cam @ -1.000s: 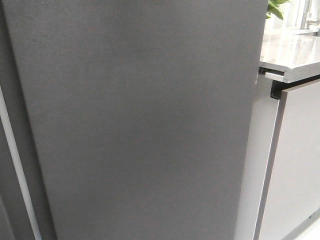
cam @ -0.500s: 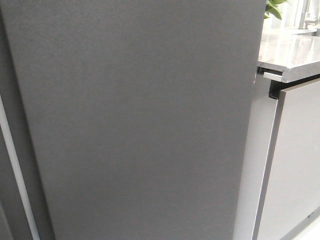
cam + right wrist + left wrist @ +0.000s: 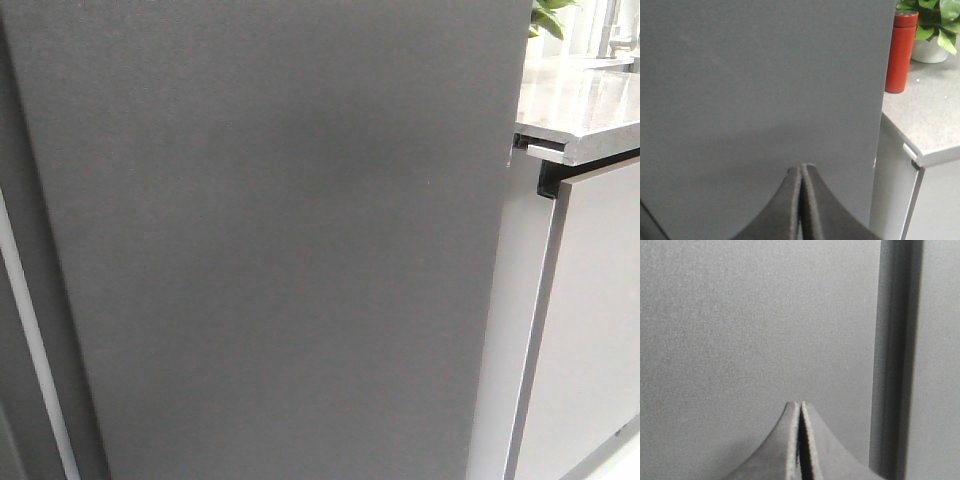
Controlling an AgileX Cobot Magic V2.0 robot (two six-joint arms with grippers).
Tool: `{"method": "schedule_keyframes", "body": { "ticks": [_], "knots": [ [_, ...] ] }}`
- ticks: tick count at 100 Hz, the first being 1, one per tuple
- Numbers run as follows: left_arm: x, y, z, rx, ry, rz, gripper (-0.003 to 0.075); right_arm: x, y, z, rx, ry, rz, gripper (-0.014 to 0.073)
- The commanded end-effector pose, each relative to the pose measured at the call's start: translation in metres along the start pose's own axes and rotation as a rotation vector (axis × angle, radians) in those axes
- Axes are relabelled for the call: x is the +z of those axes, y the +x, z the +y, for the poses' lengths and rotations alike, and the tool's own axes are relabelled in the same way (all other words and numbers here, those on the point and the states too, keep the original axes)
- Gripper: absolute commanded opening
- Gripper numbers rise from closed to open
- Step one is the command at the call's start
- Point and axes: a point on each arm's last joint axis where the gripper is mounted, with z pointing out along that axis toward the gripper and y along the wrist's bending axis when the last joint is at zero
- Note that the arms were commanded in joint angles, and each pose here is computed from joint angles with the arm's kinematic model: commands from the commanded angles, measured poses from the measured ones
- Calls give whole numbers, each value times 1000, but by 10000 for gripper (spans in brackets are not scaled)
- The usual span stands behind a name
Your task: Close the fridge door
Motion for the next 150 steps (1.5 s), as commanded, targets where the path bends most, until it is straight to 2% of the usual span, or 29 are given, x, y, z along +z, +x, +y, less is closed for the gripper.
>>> {"method": "schedule_keyframes", "body": {
  "ticks": [1,25,80,97,108,126,150],
  "knots": [
    [-2,4,0,-12,3,-58,-20,-14,-1,1,19,17,-108,-44],
    [-2,4,0,-12,3,-58,-20,-22,19,3,22,13,-88,-45],
    [-2,4,0,-12,3,-58,-20,-21,22,3,24,13,-77,-45],
    [-2,4,0,-12,3,-58,-20,-21,19,0,6,39,-129,-45],
    [-2,4,0,-12,3,-58,-20,-25,24,-4,10,88,-220,-44],
    [-2,4,0,-12,3,-58,-20,-30,63,-11,20,178,-300,-45],
    [-2,4,0,-12,3,-58,-20,-23,145,-21,43,284,-259,-44]
  ]
}}
